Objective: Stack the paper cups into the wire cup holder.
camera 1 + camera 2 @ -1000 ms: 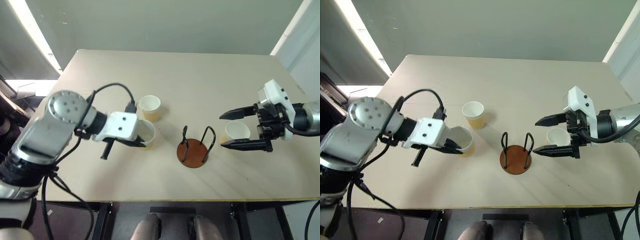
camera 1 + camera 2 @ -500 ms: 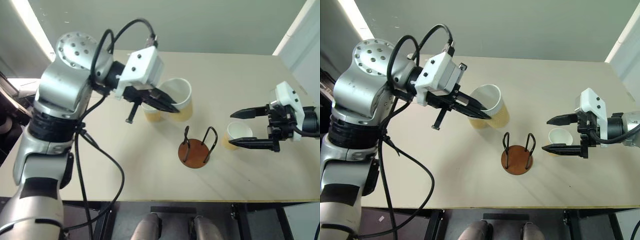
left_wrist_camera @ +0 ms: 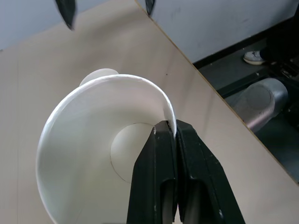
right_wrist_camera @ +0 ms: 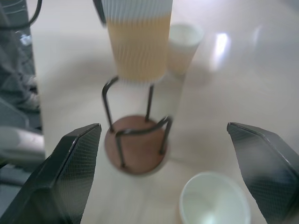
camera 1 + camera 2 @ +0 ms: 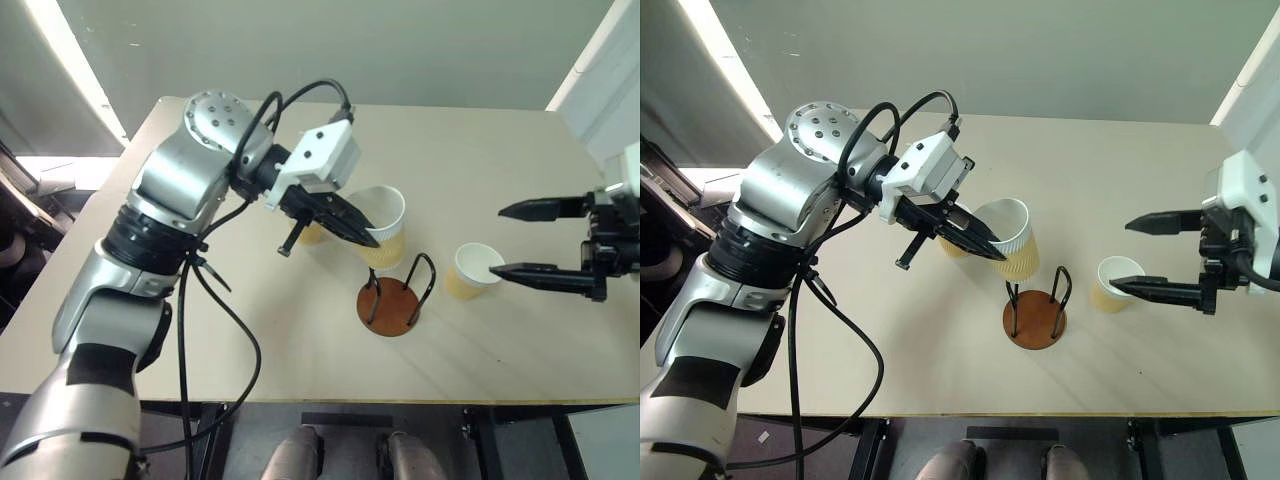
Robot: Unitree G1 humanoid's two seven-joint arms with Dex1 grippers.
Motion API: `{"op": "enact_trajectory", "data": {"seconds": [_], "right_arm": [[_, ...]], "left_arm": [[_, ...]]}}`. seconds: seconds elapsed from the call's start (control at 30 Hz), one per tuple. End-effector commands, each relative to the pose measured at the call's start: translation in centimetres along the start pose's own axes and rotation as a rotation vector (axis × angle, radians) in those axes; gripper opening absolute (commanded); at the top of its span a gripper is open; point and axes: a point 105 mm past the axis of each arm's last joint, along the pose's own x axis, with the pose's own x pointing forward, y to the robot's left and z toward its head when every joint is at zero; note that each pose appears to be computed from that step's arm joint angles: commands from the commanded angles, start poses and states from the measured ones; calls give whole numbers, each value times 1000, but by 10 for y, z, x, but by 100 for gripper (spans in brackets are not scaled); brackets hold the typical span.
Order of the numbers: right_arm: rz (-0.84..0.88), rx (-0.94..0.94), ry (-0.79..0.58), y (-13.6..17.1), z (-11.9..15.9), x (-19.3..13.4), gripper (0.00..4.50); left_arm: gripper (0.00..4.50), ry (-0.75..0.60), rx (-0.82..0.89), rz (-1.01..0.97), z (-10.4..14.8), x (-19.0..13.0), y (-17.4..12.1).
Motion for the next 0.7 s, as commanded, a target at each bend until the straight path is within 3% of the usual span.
{"op": "enact_trajectory", "data": {"seconds": [0.03, 0.43, 0.7], "right_arm": [[-22, -49, -20, 4, 13, -5, 450], [-33, -35, -21, 6, 8, -4, 450], [-40, -31, -24, 6, 5, -2, 450]], "left_arm": [[2, -27, 79, -52, 15, 5, 3], [2, -68, 125, -99, 32, 16, 9], [2, -33, 88, -135, 14, 25, 5]]}}
